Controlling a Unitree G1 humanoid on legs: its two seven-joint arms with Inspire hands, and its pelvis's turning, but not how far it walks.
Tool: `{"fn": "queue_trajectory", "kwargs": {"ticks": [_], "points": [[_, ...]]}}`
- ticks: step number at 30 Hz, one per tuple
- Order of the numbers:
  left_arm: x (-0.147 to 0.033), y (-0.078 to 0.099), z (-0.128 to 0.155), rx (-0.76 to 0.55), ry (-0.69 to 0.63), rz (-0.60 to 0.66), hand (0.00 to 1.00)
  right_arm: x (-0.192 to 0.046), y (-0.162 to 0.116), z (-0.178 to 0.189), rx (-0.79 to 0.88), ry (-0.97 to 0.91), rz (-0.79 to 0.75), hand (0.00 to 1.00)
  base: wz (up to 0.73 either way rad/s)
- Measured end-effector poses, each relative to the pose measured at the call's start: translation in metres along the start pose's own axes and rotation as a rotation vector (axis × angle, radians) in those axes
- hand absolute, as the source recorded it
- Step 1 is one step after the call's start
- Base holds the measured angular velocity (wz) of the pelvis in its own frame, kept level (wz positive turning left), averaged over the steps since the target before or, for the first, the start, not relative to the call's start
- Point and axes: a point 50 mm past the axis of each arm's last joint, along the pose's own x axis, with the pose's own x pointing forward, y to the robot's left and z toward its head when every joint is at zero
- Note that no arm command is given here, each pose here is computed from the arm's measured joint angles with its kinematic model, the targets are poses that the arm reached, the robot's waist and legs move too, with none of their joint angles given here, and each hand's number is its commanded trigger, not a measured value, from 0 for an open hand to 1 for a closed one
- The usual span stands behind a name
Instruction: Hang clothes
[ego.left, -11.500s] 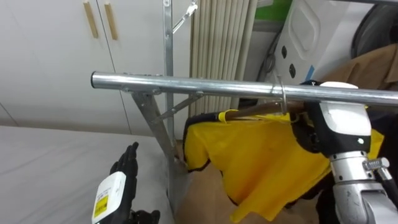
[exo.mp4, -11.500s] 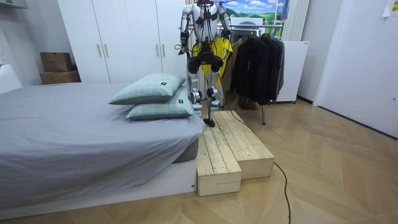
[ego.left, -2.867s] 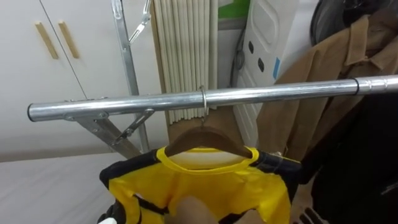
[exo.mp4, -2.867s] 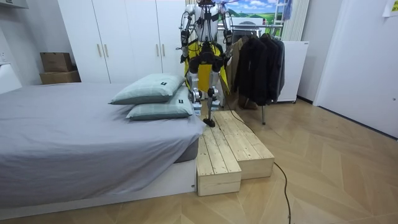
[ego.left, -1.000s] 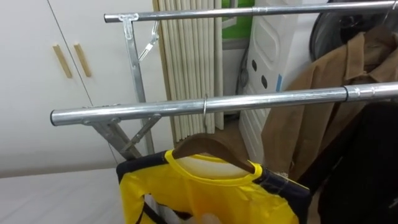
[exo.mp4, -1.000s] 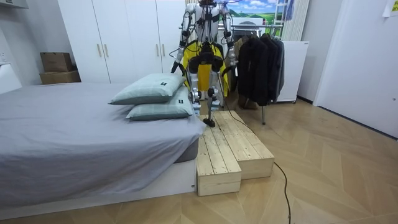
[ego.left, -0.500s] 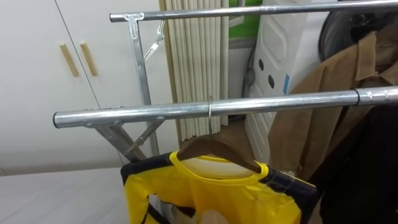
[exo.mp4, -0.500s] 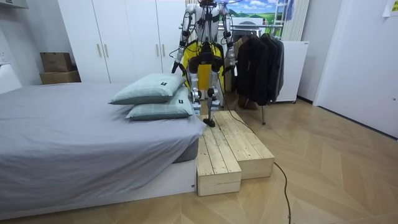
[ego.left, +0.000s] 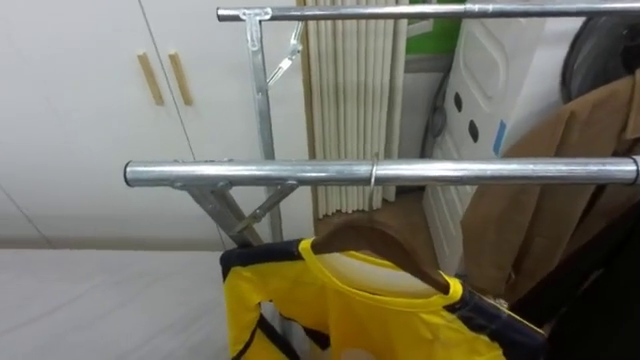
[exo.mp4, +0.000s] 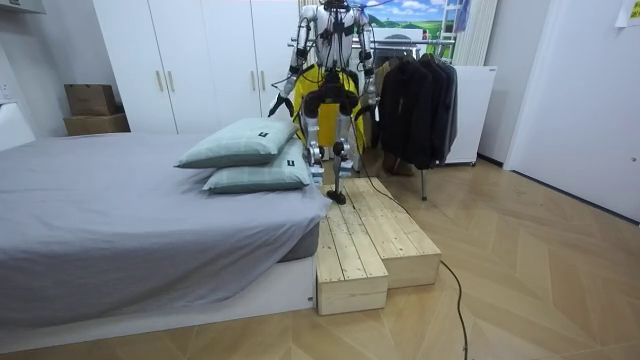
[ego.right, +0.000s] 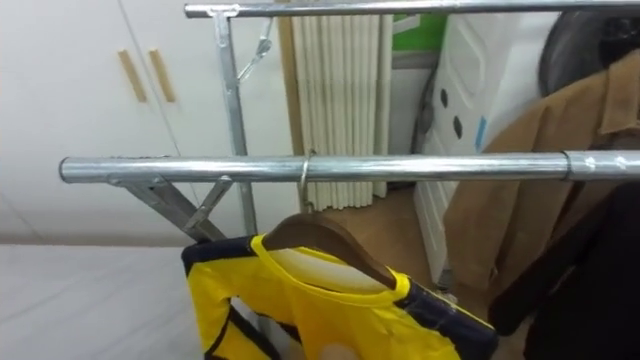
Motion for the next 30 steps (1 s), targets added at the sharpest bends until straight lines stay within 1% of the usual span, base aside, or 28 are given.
{"fn": "queue_trajectory", "kwargs": {"ticks": [3, 4, 6, 10, 12, 14, 15, 17, 20, 24, 27, 30], "points": [[-0.005, 0.0, -0.002, 0.004, -0.025, 0.027, 0.0, 0.001, 0.007, 0.013, 0.001, -0.04, 0.019, 0.0, 0.54], [-0.006, -0.002, 0.003, 0.012, -0.052, 0.029, 0.0, 0.002, 0.008, 0.019, -0.012, -0.052, 0.024, 0.0, 0.72], [-0.013, -0.006, 0.001, 0.031, -0.07, 0.017, 0.0, 0.003, 0.01, 0.027, -0.033, -0.077, 0.032, 0.0, 0.76], [-0.018, -0.011, -0.002, 0.018, -0.073, 0.007, 0.0, 0.003, 0.013, 0.033, -0.036, -0.09, 0.056, 0.0, 0.91], [-0.021, -0.01, 0.004, 0.003, -0.106, 0.014, 0.0, 0.003, 0.013, 0.035, -0.047, -0.096, 0.065, 0.0, 0.9], [-0.019, -0.012, 0.016, -0.017, -0.156, 0.011, 0.0, 0.003, 0.009, 0.04, -0.089, -0.112, 0.065, 0.0, 1.14], [-0.019, -0.012, 0.017, -0.02, -0.163, 0.009, 0.0, 0.003, 0.008, 0.041, -0.096, -0.116, 0.064, 0.0, 1.17], [-0.017, -0.012, 0.026, -0.026, -0.188, -0.001, 0.0, 0.003, 0.008, 0.043, -0.115, -0.127, 0.065, 0.0, 1.49], [-0.015, -0.015, 0.045, -0.028, -0.259, -0.039, 0.0, 0.003, 0.004, 0.037, -0.126, -0.111, 0.059, 0.0, 1.46], [-0.019, -0.021, 0.059, -0.016, -0.337, -0.095, 0.0, 0.003, 0.004, 0.036, -0.131, -0.1, 0.081, 0.0, 1.29], [-0.021, -0.023, 0.068, 0.012, -0.389, -0.102, 0.0, 0.003, 0.005, 0.036, -0.115, -0.101, 0.096, 0.0, 0.91], [-0.021, -0.024, 0.066, 0.018, -0.383, -0.113, 0.0, 0.003, 0.007, 0.043, -0.088, -0.111, 0.119, 0.0, 0.51]]}}
